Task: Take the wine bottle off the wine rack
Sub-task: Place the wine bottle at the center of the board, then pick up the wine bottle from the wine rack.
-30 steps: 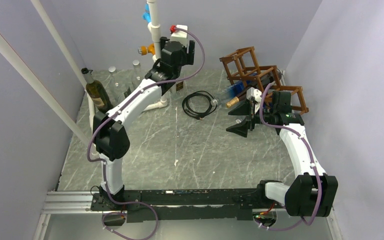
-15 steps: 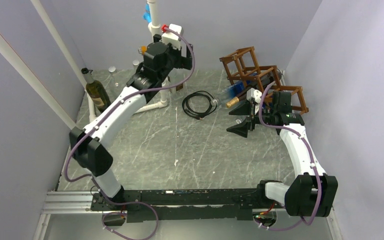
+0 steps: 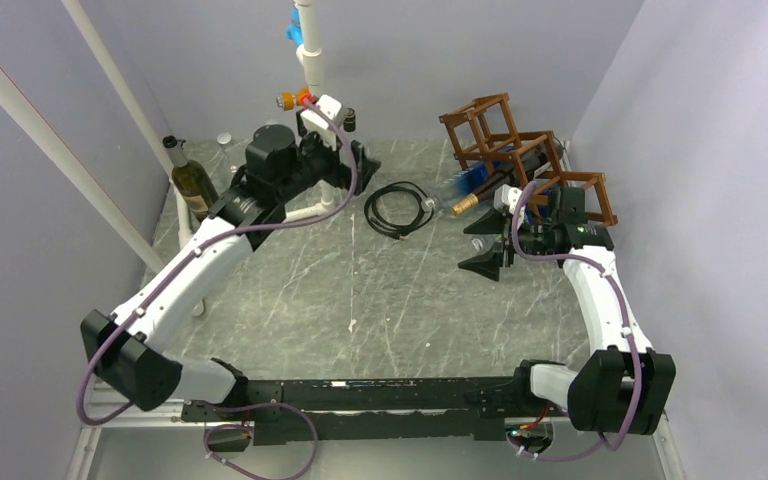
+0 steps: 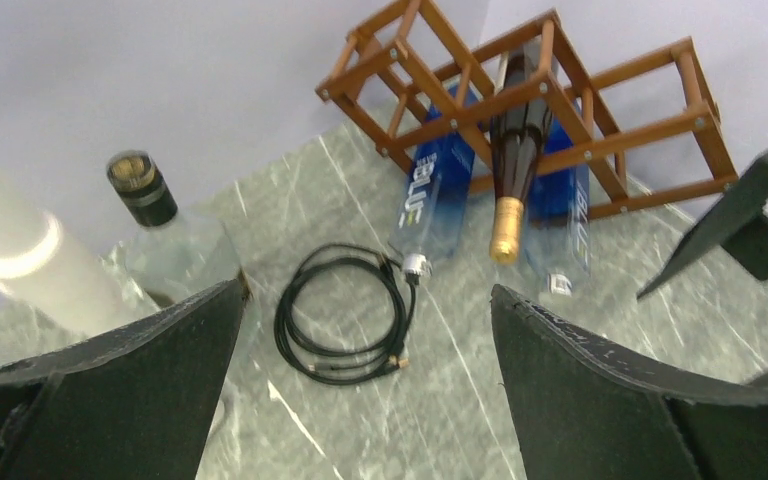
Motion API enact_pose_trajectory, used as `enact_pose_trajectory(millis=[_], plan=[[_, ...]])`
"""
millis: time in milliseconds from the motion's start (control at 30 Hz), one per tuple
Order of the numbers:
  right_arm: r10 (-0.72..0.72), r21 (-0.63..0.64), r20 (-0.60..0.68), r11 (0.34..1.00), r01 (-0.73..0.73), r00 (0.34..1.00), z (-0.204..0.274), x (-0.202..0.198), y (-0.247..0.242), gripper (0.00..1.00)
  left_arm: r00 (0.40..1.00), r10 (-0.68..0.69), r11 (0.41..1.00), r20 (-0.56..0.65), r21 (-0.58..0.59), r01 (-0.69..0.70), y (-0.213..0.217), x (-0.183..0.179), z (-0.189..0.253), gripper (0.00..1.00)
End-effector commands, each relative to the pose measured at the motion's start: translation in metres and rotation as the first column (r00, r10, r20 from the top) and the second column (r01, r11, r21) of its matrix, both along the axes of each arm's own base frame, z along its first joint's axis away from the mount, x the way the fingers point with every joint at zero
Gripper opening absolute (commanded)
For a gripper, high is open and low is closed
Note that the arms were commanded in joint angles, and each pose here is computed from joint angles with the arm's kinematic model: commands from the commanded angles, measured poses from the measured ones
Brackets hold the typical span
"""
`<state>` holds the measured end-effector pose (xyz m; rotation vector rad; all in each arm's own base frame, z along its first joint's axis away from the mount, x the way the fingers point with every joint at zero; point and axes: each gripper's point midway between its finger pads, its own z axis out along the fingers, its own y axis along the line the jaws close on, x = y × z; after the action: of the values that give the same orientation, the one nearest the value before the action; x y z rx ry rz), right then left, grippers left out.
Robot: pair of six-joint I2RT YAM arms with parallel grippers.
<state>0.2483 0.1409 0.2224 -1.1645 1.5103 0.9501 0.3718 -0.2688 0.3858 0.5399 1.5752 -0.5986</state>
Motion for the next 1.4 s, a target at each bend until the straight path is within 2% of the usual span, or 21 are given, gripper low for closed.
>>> enact_pose_trajectory(millis=[0,333,733,933,1367], plan=[[0.023,-0.052,0.132,0.999,-0.016,0.991,0.021,0.001,-0.004,0.84,0.999,-0.046,0.998,-0.019,-0.031,0.046,0.014,-0.03,-0.005,0.99],[0.024,-0.198,0.123,0.98,0.001,0.992,0.025,-0.002,-0.018,0.85,0.997,-0.005,0.999,-0.077,0.041,0.008,0.043,-0.049,-0.063,0.99],[-0.029,-0.265,0.155,0.962,0.07,0.987,0.037,-0.002,-0.028,0.85,0.997,0.054,0.989,-0.055,0.14,-0.046,0.067,-0.055,-0.092,1.0],[-0.051,-0.275,0.173,0.957,0.098,0.984,0.039,-0.001,-0.031,0.85,0.996,0.071,0.982,-0.054,0.181,-0.06,0.071,-0.052,-0.101,0.99],[-0.078,-0.267,0.191,0.955,0.128,0.978,0.045,-0.002,-0.039,0.85,0.997,0.043,0.986,-0.059,0.164,-0.033,0.066,-0.056,-0.099,1.0]])
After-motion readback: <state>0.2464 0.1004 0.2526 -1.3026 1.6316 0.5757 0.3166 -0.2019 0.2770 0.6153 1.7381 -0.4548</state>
